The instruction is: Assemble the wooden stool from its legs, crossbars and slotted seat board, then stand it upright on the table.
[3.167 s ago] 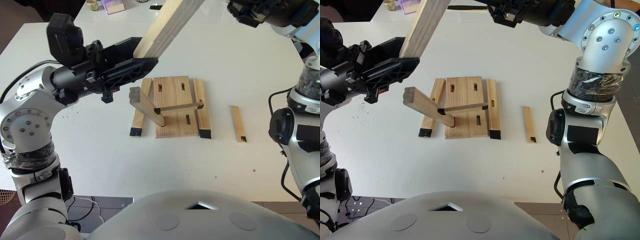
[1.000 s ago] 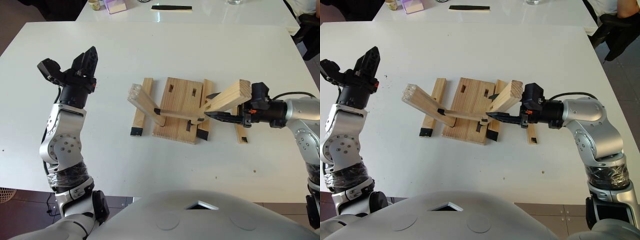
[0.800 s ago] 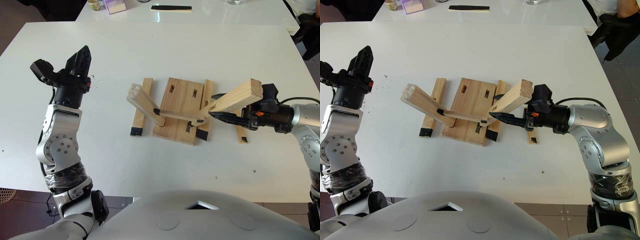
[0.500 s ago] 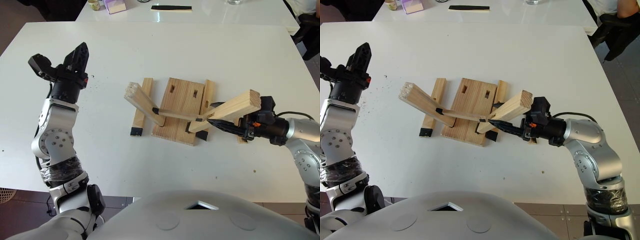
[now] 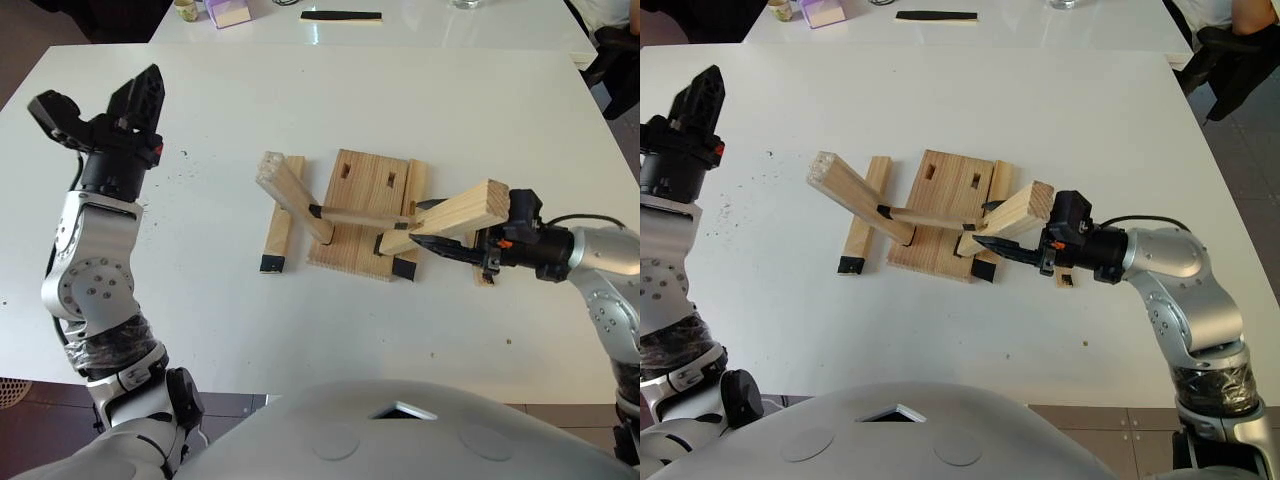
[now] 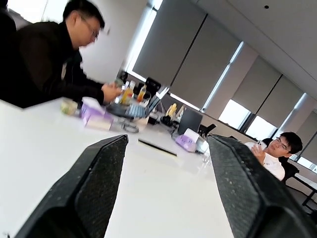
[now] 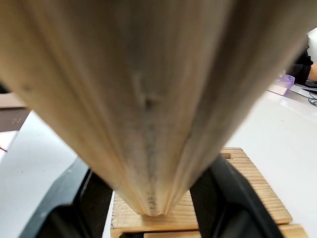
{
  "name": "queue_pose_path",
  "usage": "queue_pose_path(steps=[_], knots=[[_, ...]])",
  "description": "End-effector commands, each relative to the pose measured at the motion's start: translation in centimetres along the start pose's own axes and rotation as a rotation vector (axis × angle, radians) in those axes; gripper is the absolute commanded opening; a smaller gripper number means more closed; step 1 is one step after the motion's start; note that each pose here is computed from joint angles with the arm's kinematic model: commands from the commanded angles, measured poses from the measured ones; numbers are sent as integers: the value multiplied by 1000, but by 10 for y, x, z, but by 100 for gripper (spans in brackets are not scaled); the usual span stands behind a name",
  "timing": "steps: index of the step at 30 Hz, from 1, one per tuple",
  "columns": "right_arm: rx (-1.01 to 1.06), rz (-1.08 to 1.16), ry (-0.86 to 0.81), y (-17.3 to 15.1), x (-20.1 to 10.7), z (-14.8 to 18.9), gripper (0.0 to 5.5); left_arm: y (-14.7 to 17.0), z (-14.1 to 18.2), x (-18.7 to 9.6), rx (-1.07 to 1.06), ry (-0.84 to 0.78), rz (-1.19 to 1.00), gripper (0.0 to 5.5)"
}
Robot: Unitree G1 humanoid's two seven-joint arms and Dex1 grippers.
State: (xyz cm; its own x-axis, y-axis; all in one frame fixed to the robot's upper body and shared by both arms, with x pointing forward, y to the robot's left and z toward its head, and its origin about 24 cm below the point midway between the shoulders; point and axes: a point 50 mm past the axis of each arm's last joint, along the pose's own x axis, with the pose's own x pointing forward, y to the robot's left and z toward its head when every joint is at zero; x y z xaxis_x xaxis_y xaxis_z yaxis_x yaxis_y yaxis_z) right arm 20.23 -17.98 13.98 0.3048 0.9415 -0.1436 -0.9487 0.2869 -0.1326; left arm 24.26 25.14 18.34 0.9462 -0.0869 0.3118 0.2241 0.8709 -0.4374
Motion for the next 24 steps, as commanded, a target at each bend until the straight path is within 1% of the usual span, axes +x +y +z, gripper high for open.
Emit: queue_pose_path(steps=[1, 3, 5, 8, 11, 17, 20, 24], knots=[[-30, 23, 78, -10, 5, 4, 203, -36, 27, 6, 82, -97, -75, 297], [-22, 34, 97, -12, 6, 4, 203, -55, 33, 6, 112, -121, -114, 297], [-7, 31, 122, -14, 5, 2, 203, -83, 35, 4, 145, -124, -196, 297], [34, 19, 137, -18, 3, -2, 203, -120, 26, -4, 151, -74, -334, 297], [58, 15, 132, -22, 4, -3, 203, -143, 12, -12, 148, -2, -437, 297], [53, 55, 154, -24, 13, -6, 203, -158, -34, -15, 223, 227, -436, 297], [39, 45, 167, -27, 14, -6, 203, -159, -53, -16, 285, 324, -439, 297], [44, 71, 173, -28, 18, -5, 203, -156, -74, -25, 351, 435, -457, 297]])
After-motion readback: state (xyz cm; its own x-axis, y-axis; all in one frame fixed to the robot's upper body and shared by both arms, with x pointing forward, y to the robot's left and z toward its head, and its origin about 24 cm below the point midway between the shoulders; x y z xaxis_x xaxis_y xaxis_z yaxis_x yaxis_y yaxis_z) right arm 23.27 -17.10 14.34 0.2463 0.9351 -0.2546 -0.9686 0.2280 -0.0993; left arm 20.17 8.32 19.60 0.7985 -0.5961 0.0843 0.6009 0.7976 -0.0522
